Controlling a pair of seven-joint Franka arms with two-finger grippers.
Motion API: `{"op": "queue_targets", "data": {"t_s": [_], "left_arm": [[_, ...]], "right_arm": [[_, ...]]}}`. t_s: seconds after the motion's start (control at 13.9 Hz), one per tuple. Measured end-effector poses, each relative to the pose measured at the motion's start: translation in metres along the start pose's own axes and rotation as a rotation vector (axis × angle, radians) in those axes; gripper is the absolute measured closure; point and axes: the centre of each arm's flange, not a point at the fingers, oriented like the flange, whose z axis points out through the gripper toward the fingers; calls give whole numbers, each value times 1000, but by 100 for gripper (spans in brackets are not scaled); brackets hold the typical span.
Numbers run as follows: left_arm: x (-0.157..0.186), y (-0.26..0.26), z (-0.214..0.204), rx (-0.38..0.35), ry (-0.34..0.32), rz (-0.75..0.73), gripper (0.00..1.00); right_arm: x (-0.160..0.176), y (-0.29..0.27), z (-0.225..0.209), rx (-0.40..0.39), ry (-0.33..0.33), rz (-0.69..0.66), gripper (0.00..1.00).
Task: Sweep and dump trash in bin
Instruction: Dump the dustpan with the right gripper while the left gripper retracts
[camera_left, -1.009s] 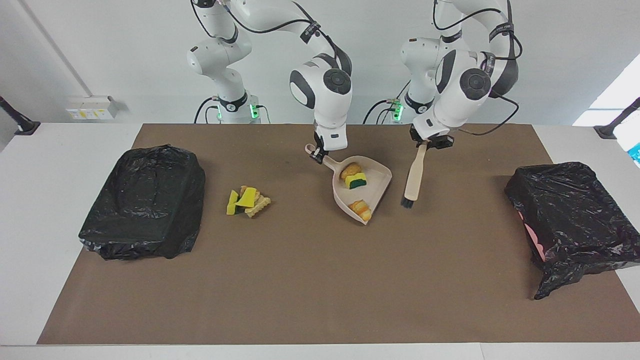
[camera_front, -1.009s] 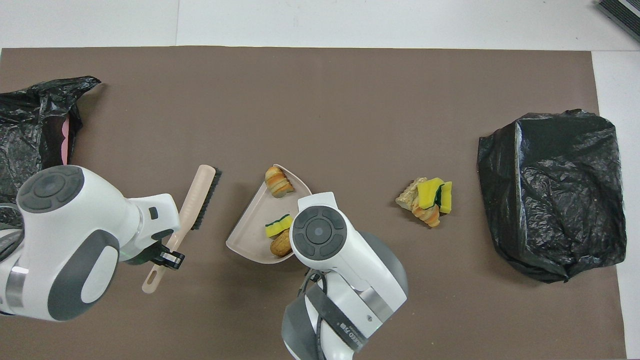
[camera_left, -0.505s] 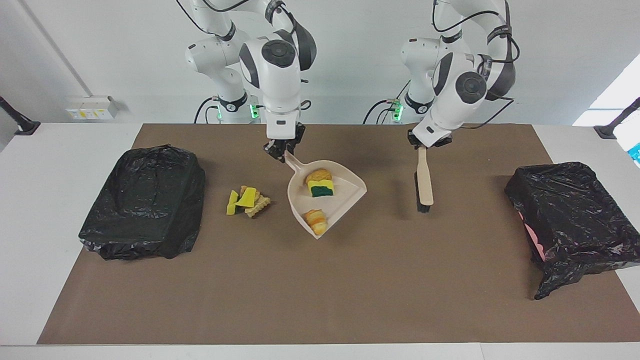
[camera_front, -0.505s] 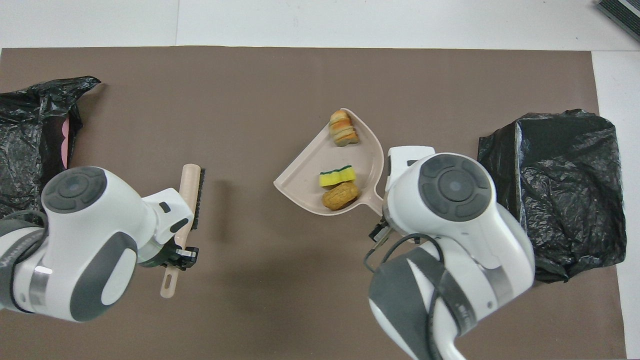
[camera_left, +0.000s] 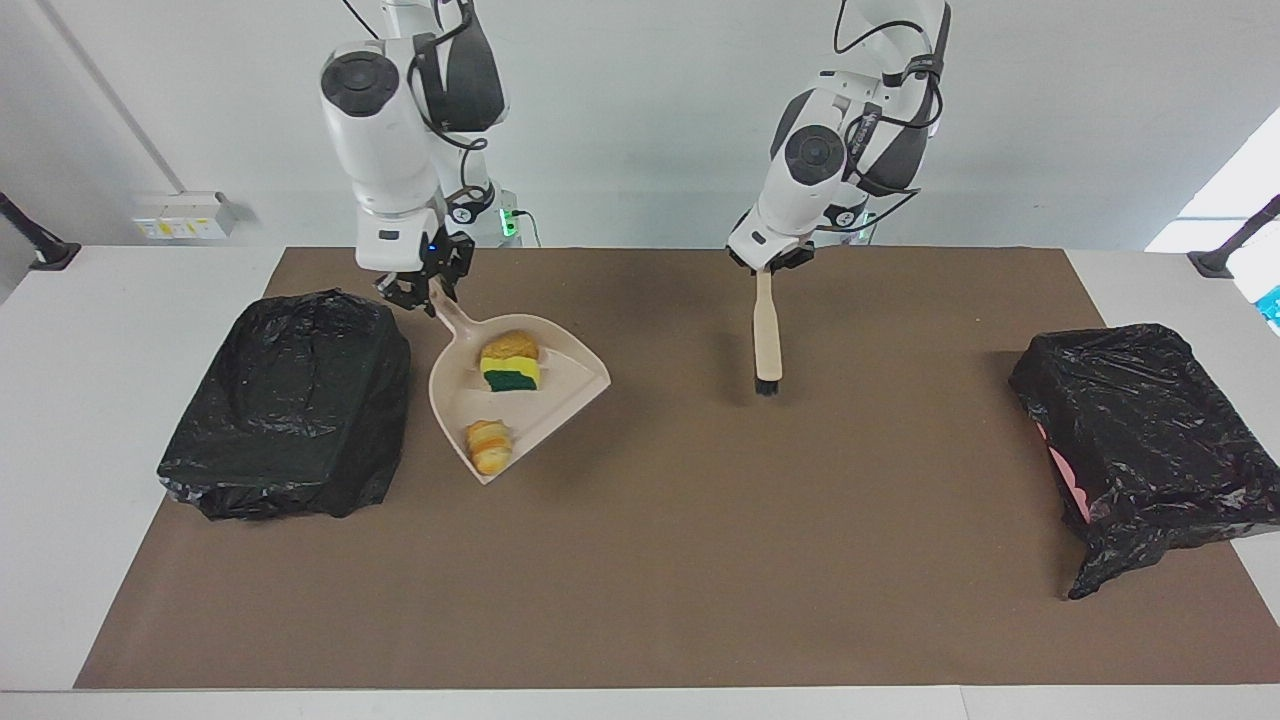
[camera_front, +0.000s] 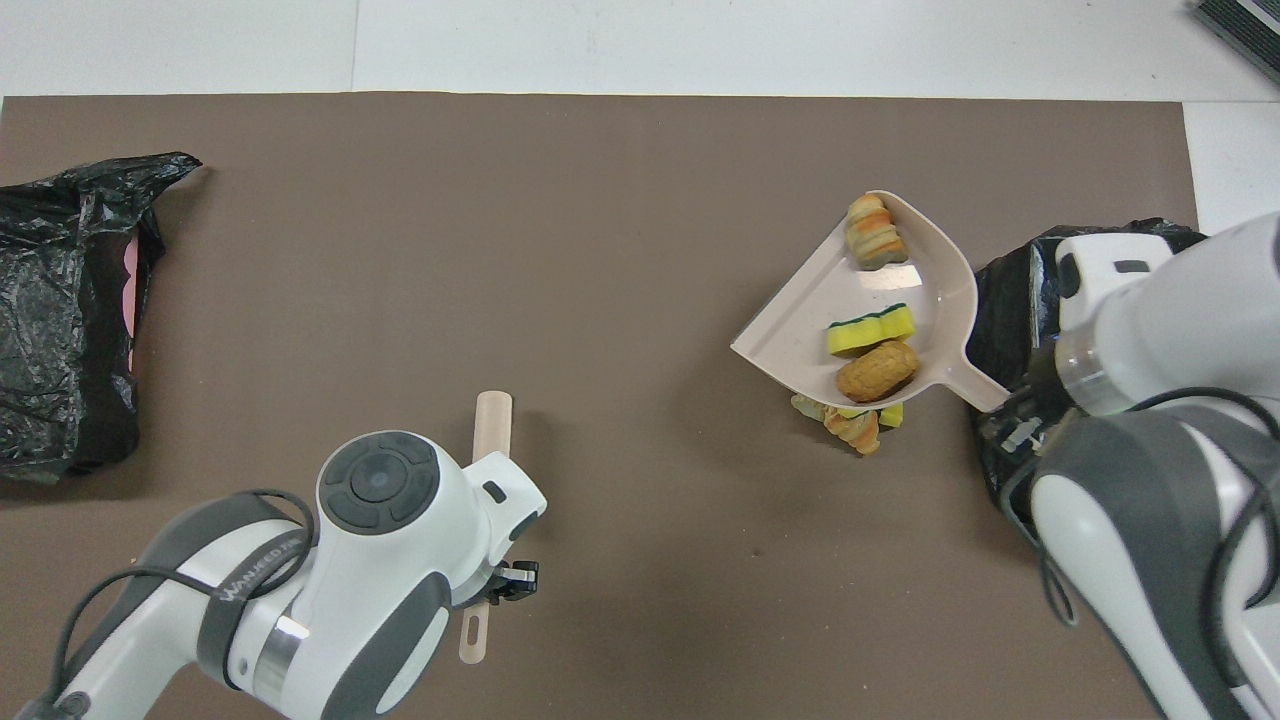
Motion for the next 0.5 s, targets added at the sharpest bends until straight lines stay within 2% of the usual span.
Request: {"op": "queue_targets", "data": {"t_s": [0.29,0.5], "left_arm": [[-20,30,45,-62,29,-34,73],[-18,26,61,-96,24,-66,73]], "right_arm": [[-111,91,4,3,-16,-171,67],[-183,138,4,-68,-58,-260,67]]}}
